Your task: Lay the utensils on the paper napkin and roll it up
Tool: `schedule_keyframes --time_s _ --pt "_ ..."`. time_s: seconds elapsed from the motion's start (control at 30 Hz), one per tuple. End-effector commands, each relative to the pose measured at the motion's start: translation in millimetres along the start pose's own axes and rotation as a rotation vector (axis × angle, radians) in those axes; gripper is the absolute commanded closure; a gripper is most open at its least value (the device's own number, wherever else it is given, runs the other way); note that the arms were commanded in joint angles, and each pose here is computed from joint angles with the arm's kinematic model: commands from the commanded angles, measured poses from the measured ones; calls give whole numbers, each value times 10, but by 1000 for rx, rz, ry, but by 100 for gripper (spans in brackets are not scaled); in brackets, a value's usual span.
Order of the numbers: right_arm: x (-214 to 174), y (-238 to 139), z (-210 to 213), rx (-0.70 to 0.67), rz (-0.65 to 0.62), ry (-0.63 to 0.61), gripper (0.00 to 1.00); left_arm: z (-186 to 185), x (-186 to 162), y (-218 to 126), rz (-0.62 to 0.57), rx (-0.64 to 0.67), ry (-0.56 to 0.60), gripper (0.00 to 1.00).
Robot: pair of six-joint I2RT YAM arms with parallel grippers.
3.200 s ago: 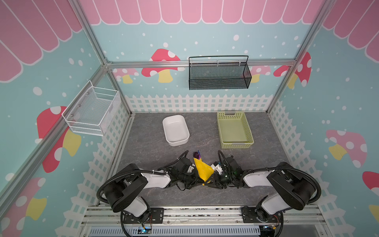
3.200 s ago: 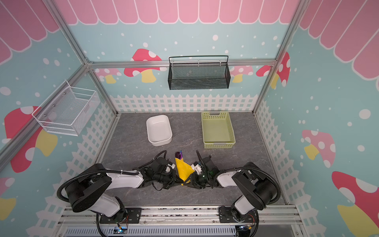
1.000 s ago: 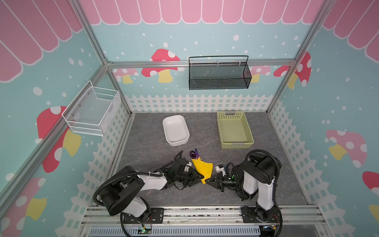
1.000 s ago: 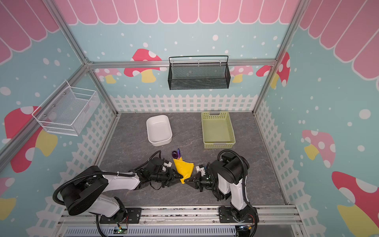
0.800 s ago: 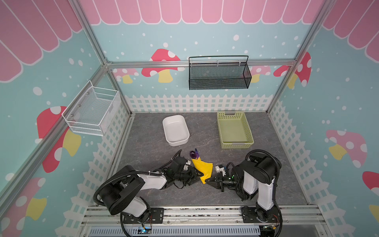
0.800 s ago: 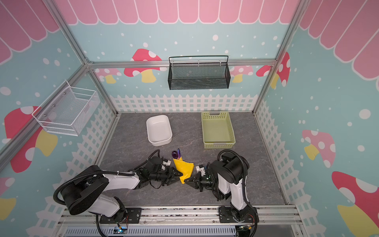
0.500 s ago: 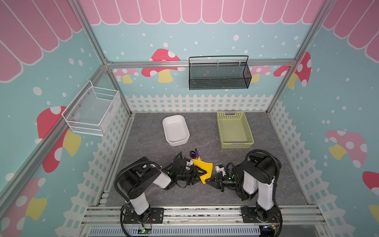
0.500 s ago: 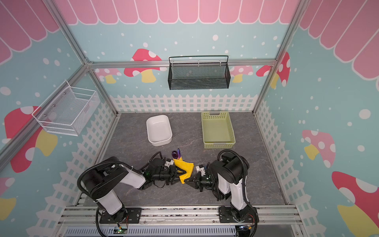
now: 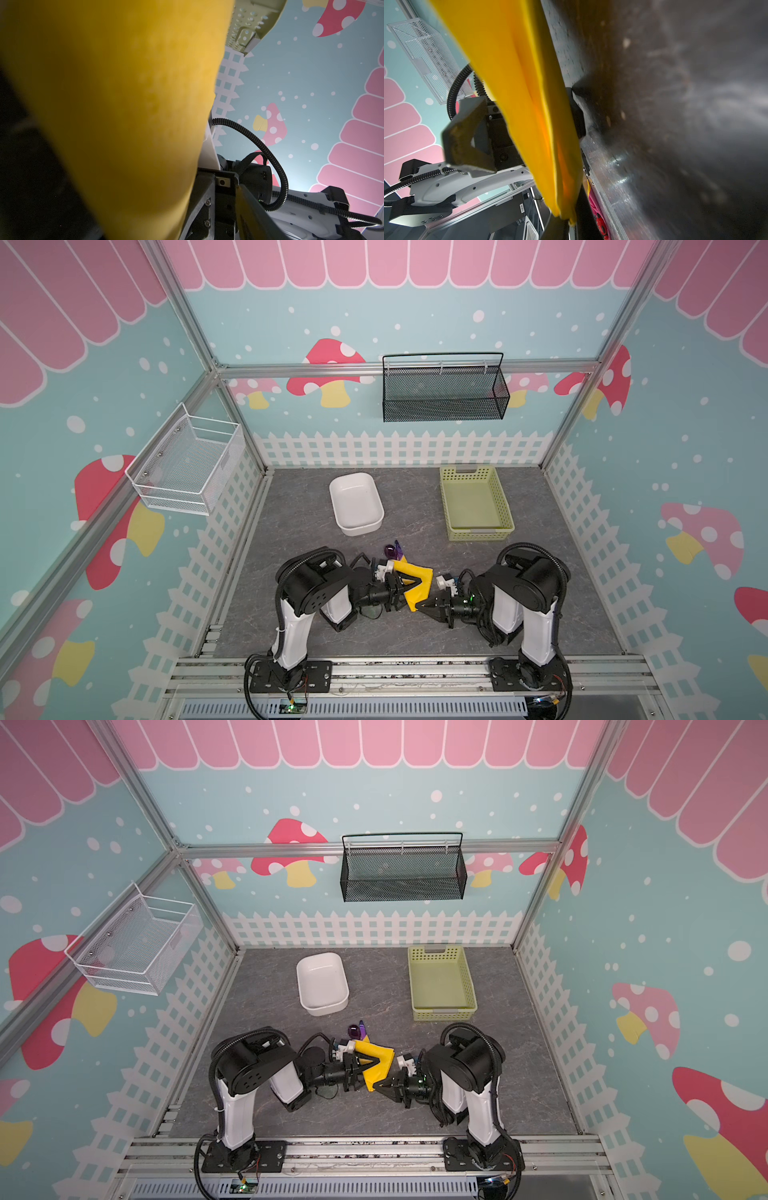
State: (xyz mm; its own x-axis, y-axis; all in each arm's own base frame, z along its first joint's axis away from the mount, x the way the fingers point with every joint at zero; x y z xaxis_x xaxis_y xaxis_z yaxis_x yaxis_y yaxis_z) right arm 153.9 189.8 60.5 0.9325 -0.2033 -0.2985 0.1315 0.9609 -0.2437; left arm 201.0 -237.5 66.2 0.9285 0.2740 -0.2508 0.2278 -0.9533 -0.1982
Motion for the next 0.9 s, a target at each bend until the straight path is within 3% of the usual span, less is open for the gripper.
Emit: schedule_keyframes --time_s 0.0,0.2,0.47,0.87 --pt "-9 -46 -16 31 -39 25 96 404 127 -120 -98 167 -167 37" --pt "-10 -46 -9 33 -40 24 96 448 248 -179 -120 271 -129 37" --pt "-14 -45 1 36 -39 23 97 572 346 -121 -116 303 -150 38" --pt "-18 -43 -10 30 -35 24 97 588 362 -130 -122 307 -152 66"
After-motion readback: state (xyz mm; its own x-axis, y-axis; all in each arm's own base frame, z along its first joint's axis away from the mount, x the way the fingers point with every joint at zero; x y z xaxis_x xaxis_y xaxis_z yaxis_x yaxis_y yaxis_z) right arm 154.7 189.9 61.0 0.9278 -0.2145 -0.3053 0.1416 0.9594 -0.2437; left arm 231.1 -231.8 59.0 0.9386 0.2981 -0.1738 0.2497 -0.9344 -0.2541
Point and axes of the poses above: each gripper's point midway between its finger pads, its own y axis out along the fingers, its own z axis along the line the jaws close on, x = y × z, the point moved 9 cm from there along -y, back along the fingers
